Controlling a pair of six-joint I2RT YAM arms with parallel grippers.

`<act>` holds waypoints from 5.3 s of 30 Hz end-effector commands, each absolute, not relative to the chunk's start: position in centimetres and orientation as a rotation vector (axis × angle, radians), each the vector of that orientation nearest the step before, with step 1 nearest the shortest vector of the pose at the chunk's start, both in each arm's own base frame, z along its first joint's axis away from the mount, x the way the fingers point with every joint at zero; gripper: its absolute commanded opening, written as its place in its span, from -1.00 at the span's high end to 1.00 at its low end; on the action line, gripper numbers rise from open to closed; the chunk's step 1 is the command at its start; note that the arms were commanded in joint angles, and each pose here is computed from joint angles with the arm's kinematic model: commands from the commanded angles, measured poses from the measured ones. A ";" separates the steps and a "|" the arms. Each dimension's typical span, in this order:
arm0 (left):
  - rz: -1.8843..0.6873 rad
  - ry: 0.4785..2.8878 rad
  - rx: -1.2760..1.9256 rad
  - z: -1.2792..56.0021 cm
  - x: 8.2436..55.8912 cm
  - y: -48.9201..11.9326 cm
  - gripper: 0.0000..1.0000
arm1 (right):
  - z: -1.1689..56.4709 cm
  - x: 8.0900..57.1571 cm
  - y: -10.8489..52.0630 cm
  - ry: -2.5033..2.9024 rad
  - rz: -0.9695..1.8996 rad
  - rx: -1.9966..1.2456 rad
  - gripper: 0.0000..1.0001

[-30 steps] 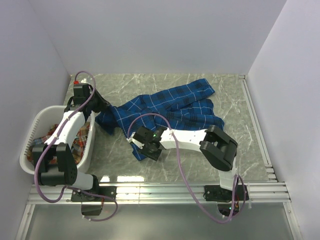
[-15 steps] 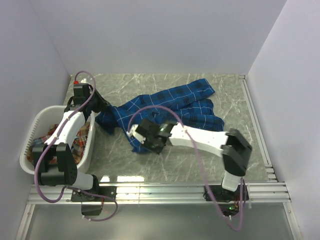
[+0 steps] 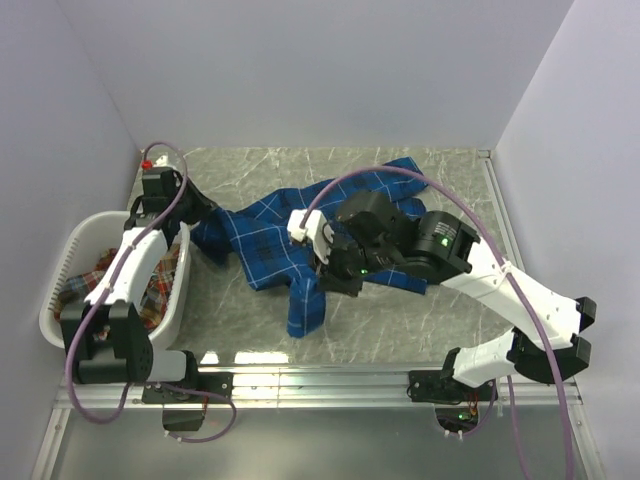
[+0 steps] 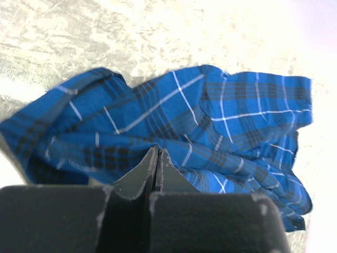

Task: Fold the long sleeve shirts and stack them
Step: Flatten the shirt out

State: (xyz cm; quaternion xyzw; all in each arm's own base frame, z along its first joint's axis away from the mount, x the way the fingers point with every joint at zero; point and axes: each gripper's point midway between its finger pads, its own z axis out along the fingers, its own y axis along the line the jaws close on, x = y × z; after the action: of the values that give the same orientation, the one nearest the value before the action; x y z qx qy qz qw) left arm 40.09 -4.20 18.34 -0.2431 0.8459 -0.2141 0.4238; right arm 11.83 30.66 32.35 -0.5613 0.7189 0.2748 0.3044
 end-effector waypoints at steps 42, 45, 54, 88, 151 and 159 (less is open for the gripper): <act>-0.578 2.478 -0.581 13.9 21.1 -6.3 0.99 | 3.5 47.0 16.1 2.619 0.509 0.614 -0.19; -0.701 2.536 -0.518 13.4 20.2 -8.0 0.99 | 2.1 48.3 14.4 2.637 0.487 0.726 -0.22; -0.733 2.629 -0.489 12.3 18.2 -8.5 0.99 | 2.5 53.2 8.3 2.482 0.555 1.016 -0.29; -0.838 2.122 -0.004 23.8 23.4 -12.8 -0.38 | 9.4 37.8 7.7 2.489 0.124 0.769 -0.57; -0.442 2.339 -0.847 1.5 47.8 -10.6 0.48 | 4.3 31.1 10.9 2.729 0.364 0.588 -0.32; -0.457 2.314 -0.946 0.3 48.3 -9.2 0.49 | 2.0 26.0 11.4 2.947 0.298 0.427 -0.33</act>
State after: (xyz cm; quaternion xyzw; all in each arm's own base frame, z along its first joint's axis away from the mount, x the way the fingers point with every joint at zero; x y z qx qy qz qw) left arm 48.68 -10.60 2.72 -0.3304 0.8672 -0.2000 0.3143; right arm 28.78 11.09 2.78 0.1836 0.9691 0.1126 0.1206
